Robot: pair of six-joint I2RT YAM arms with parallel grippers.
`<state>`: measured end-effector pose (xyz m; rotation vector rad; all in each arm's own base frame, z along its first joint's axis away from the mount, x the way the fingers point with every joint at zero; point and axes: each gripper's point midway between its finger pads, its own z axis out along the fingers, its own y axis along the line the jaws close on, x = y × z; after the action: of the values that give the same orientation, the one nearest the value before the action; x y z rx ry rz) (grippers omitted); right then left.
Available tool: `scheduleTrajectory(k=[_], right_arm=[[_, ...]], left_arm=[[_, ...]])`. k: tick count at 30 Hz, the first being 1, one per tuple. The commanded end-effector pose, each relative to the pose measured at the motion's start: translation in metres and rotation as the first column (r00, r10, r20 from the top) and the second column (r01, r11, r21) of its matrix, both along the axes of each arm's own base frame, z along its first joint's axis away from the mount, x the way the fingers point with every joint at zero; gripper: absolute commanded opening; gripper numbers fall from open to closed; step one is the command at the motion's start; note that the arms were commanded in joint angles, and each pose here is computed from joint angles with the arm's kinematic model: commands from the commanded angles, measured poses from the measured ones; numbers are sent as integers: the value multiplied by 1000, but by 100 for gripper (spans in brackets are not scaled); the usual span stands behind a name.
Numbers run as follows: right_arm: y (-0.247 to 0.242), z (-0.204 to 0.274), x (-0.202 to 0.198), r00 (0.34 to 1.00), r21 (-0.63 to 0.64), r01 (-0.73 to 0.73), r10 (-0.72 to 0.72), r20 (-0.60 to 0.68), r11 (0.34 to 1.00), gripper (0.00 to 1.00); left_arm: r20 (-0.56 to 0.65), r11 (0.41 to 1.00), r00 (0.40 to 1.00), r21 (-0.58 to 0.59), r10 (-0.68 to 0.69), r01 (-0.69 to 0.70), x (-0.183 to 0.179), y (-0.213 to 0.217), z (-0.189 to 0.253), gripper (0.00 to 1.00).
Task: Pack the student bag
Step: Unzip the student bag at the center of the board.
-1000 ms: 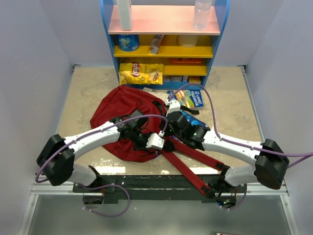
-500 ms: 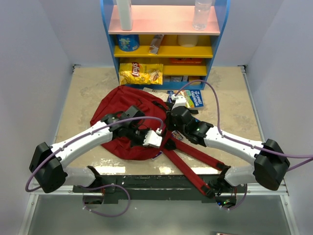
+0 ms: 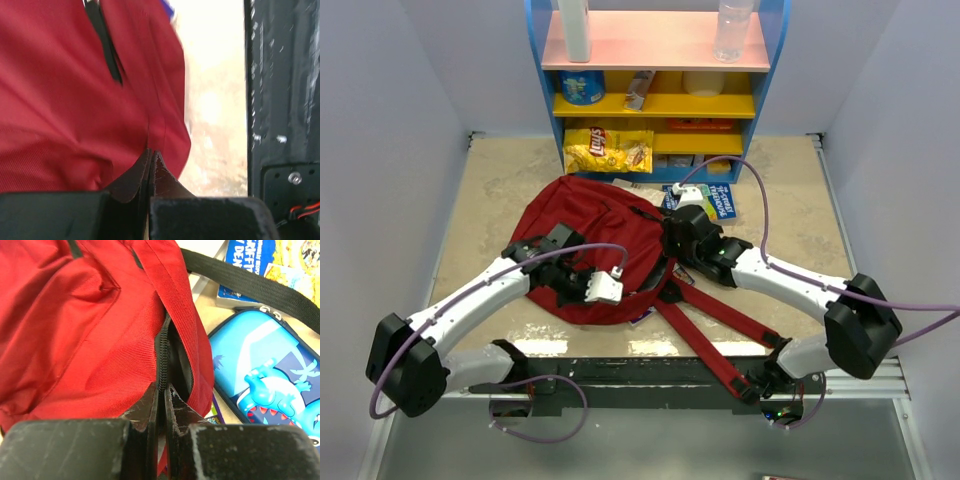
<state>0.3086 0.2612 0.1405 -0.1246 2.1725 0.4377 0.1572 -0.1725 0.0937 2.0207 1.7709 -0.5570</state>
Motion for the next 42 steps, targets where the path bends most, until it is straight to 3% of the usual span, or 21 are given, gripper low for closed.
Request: scheduleTrajectory(k=[1, 4, 6, 7, 8, 11, 13, 22, 42], right_arm=[[3, 24, 21, 997, 24, 23, -25, 75, 999, 0], [8, 24, 20, 998, 36, 6, -8, 65, 999, 0], [12, 26, 18, 998, 54, -10, 6, 61, 999, 0], [12, 25, 18, 998, 59, -9, 6, 56, 998, 0], [13, 25, 18, 998, 62, -10, 6, 57, 998, 0], [15, 24, 17, 999, 74, -14, 11, 46, 997, 0], [16, 27, 16, 999, 81, -18, 14, 46, 997, 0], [14, 27, 9, 999, 99, -21, 18, 31, 995, 0], [14, 26, -6, 999, 154, -44, 44, 8, 987, 0]], left_arm=[[24, 996, 1000, 89, -11, 9, -10, 31, -12, 0], [47, 996, 999, 92, 10, -14, -11, 39, -15, 0], [79, 999, 996, 32, 39, -42, -3, 29, -4, 0], [109, 998, 992, -11, 57, -56, 7, 20, 4, 7], [132, 997, 989, -47, 63, -58, 15, 12, 16, 27], [170, 984, 983, -173, 65, -36, 30, -15, 43, 56], [188, 974, 981, -228, 54, -10, 37, -30, 52, 61], [145, 970, 987, -218, -75, 106, 27, -76, 36, 62], [215, 987, 975, -140, -49, 81, 53, -77, 13, 54]])
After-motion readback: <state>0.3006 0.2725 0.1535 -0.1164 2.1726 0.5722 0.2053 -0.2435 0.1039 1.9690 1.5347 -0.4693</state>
